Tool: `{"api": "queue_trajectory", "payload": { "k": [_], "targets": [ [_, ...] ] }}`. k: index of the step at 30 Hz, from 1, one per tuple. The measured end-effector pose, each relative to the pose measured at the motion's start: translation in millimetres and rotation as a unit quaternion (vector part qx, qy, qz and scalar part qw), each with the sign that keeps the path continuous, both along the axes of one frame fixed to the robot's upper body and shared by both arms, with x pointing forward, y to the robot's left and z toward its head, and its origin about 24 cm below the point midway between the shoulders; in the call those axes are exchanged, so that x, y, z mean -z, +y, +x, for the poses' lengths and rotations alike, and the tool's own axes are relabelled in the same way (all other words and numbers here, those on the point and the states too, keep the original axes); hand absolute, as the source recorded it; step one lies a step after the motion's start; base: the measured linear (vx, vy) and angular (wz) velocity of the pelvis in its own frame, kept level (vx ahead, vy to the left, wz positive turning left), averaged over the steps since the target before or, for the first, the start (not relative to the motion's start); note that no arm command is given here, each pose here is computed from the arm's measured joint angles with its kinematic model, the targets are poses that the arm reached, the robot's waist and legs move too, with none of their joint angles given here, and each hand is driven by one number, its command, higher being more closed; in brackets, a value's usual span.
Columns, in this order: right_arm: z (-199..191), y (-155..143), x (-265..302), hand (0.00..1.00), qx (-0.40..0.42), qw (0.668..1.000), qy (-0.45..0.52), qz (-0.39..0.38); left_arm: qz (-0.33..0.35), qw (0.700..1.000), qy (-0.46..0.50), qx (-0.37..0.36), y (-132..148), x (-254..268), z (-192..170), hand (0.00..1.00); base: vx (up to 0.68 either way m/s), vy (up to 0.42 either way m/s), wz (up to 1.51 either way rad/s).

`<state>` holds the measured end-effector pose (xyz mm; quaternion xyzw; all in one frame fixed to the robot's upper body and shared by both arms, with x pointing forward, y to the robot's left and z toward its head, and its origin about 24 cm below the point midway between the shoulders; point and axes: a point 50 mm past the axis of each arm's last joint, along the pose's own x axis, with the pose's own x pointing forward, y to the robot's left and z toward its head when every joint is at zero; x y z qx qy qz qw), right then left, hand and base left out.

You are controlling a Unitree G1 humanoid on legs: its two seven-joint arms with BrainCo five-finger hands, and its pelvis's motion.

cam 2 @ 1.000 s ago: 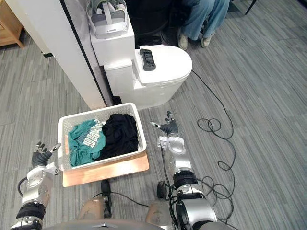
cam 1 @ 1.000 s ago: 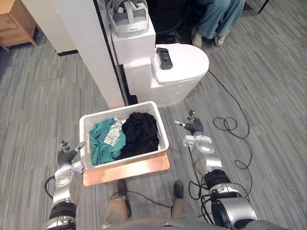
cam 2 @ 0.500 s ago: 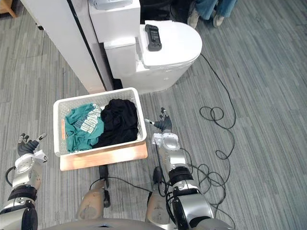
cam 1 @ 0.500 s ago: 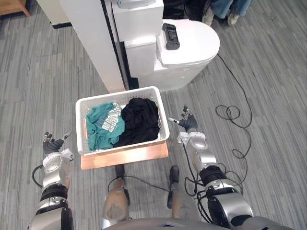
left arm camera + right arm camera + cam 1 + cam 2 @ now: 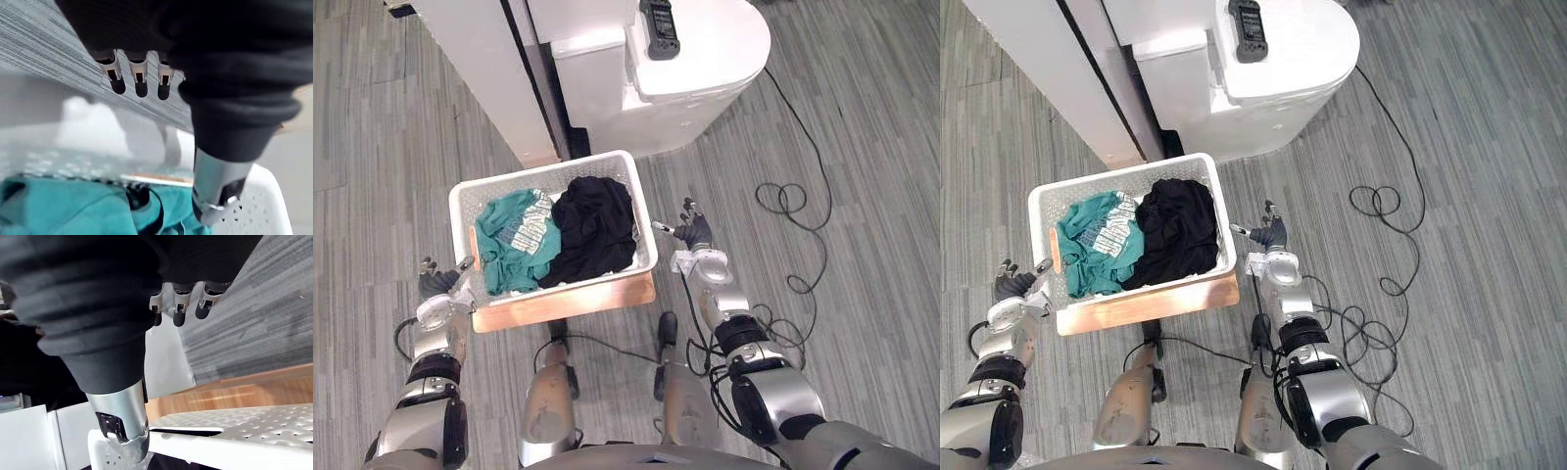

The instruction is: Pick up the laundry basket with both hands and put the clothes into the washing machine.

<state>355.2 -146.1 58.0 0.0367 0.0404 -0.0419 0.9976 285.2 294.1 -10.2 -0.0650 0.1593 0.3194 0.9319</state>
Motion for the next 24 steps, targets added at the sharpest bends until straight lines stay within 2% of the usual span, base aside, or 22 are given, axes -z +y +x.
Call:
{"api": "queue_trajectory", "payload": {
  "k": [13,19,24],
  "targets": [
    [11.4,24.4,-22.1,0.00,-0.040,0.999,-0.024,-0.018,0.006,0.998,-0.024,0.050,-21.9,-14.6,20.6,0.00,0.00,-0.003,-0.04],
    [16.6,40.3,-35.6,0.00,-0.065,0.995,-0.042,-0.067,-0.005,0.998,-0.018,0.066,-33.4,-10.4,22.6,0.00,0.00,0.000,0.00],
    [18.9,41.6,-41.9,0.00,-0.066,0.992,-0.053,-0.094,-0.012,0.998,-0.020,0.065,-35.9,-10.2,23.5,0.00,0.00,-0.001,0.01]
  ]
}}
